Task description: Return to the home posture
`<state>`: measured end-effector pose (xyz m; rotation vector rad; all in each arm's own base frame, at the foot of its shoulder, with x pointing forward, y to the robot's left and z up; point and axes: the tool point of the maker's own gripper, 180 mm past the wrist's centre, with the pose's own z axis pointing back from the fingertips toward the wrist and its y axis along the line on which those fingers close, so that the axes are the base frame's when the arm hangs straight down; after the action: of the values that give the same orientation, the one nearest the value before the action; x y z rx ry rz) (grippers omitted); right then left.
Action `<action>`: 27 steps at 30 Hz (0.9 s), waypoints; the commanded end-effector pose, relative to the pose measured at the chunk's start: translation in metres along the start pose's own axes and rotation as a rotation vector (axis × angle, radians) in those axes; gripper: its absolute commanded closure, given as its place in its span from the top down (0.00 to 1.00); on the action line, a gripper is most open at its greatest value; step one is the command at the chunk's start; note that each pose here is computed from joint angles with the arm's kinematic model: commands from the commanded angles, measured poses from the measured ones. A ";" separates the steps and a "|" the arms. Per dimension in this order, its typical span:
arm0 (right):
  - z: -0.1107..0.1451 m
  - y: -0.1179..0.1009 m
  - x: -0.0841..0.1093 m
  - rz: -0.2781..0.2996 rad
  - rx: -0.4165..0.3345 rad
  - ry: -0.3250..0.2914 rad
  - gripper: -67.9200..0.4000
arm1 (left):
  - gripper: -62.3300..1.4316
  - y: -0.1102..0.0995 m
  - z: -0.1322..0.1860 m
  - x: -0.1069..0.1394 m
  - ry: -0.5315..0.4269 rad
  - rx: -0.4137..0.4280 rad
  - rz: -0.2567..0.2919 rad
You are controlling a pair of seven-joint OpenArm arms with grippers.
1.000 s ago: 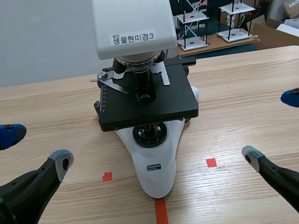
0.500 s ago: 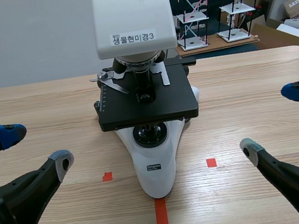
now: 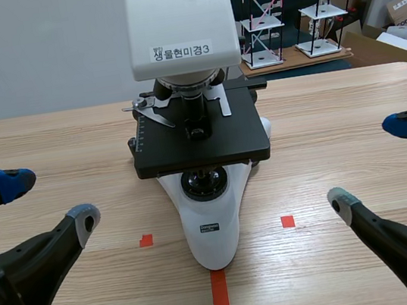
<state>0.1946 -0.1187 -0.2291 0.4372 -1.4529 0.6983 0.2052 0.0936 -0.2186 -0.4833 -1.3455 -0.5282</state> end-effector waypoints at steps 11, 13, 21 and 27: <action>-0.002 -0.001 0.009 -0.004 -0.001 -0.041 0.91 | 0.85 0.000 0.000 0.004 -0.016 -0.001 0.001; -0.002 -0.001 0.009 -0.007 -0.002 -0.044 0.91 | 0.85 0.000 0.000 0.004 -0.016 -0.001 0.001; -0.002 -0.001 0.009 -0.007 -0.002 -0.043 0.91 | 0.85 0.000 0.000 0.004 -0.015 -0.001 0.001; -0.002 -0.001 0.009 -0.007 -0.002 -0.043 0.91 | 0.85 0.000 0.000 0.004 -0.015 -0.001 0.001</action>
<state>0.1946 -0.1186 -0.2285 0.4388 -1.4563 0.6975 0.2052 0.0936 -0.2186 -0.4833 -1.3455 -0.5282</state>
